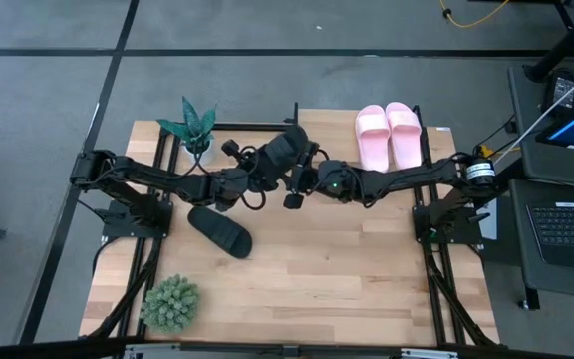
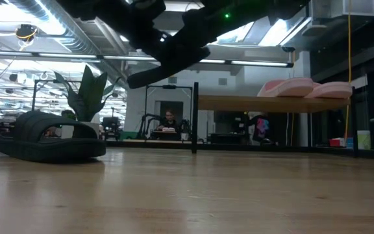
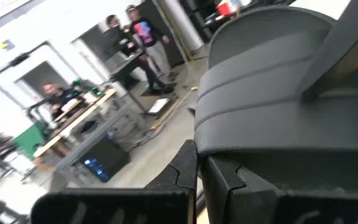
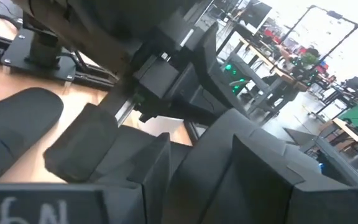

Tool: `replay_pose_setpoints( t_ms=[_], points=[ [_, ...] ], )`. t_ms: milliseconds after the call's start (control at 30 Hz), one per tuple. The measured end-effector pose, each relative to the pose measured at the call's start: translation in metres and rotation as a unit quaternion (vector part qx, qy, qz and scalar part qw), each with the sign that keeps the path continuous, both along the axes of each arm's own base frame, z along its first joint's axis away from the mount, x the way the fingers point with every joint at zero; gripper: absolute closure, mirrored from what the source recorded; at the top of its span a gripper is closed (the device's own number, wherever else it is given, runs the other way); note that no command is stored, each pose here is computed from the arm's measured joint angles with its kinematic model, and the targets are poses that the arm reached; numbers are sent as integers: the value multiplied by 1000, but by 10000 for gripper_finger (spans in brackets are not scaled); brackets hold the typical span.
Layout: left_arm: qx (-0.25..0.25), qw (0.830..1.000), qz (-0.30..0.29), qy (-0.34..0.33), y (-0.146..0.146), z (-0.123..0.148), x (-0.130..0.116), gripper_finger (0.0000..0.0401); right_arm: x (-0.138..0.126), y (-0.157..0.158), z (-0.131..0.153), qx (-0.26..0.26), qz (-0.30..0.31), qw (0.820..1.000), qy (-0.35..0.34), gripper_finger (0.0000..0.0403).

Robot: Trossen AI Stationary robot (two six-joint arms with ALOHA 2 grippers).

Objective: Pick and place slides into the shelf
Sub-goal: Put the top black slide on the shelf

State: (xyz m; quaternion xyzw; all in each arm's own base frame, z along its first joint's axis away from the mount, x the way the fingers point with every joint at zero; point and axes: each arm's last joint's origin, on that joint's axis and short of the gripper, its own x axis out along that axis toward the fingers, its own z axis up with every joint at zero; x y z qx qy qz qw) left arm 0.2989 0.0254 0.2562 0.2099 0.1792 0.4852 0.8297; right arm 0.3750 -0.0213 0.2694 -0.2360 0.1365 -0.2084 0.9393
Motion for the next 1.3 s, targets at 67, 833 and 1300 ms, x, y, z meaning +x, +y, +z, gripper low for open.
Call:
replay_pose_setpoints(
  t_ms=[67,833,1300],
  points=[
    [-1,1000,-6,-5,0,1,0,400,0,-1,0,0,-1,1000,0,228],
    [-1,1000,-17,-21,-3,7,-1,400,0,18,-1,10,24,1000,2,228],
    [5,999,-23,-22,-10,9,-1,400,-1,15,-2,-36,-34,998,23,228]
  ],
)
